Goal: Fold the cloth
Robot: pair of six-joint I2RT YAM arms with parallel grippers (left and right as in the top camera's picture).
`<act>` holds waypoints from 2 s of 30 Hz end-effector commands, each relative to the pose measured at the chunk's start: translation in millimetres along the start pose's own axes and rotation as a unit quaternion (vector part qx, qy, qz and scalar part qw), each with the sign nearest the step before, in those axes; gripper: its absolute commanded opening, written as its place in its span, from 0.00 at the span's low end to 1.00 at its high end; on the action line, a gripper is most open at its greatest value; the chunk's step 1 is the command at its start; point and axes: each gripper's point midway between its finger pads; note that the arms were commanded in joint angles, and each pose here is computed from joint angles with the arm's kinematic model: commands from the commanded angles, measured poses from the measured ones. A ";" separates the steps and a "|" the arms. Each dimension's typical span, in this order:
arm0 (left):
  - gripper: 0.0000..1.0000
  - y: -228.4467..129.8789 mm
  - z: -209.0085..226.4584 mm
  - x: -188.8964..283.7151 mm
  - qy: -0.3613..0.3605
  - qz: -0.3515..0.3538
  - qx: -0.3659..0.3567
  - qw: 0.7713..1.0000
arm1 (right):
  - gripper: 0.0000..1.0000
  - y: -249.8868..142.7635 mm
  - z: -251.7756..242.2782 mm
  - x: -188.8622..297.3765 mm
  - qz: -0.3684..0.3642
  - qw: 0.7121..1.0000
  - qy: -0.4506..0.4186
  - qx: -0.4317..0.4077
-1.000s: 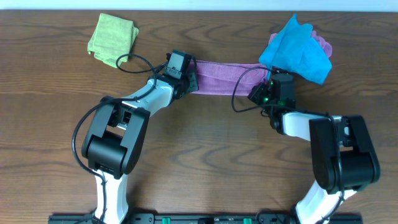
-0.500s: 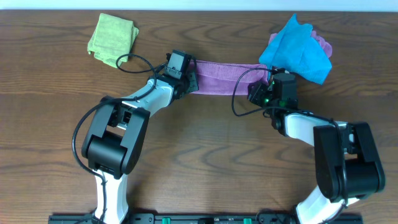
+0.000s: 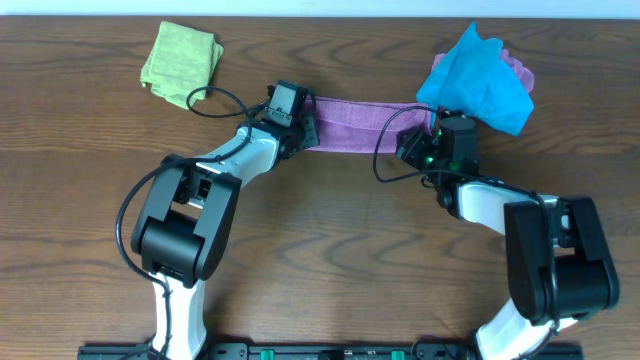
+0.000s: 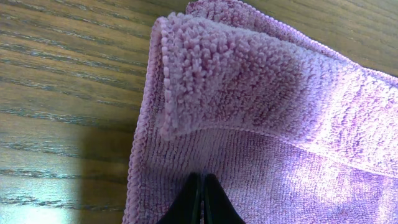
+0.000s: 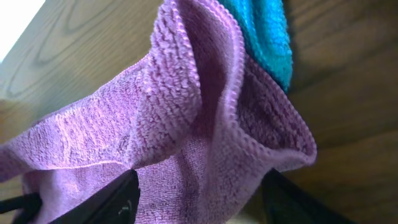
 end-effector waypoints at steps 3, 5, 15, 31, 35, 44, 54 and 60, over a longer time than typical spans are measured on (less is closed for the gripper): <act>0.06 -1.7 7.1 -5.2 0.016 0.000 -0.006 1.000 | 0.66 -3.4 8.8 3.3 0.009 0.998 0.017 -0.056; 0.06 -1.7 7.1 -5.2 0.016 0.000 -0.006 1.000 | 0.66 -2.5 9.4 3.3 0.007 0.998 0.018 -0.066; 0.06 -1.3 6.6 -5.2 0.015 -0.001 0.001 1.000 | 0.65 7.5 18.5 3.1 -0.011 0.996 0.041 -0.078; 0.06 -0.4 6.0 -5.2 0.014 -0.002 0.003 1.000 | 0.55 -3.7 3.2 -27.2 -0.027 0.993 0.036 -0.109; 0.05 -0.3 5.9 -5.2 0.014 -0.002 0.003 1.000 | 0.34 -1.3 3.4 -28.2 -0.036 0.994 0.034 -0.098; 0.06 -0.5 6.1 -5.2 0.014 -0.002 0.003 1.000 | 0.01 24.8 34.4 -16.6 -0.076 0.991 0.102 -0.031; 0.06 -0.5 5.8 -5.2 0.013 -0.002 0.010 1.000 | 0.01 49.8 66.4 13.6 -0.106 0.983 0.143 0.045; 0.06 -0.7 5.3 -5.2 0.012 -0.001 0.011 1.000 | 0.01 43.2 81.3 14.8 -0.099 0.979 0.162 0.071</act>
Point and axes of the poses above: each gripper's point midway between its finger pads, its own x axis back along the fingers, its own z axis along the line the jaws close on, y = z × x, and after that the axes turned 15 degrees about x, right-handed
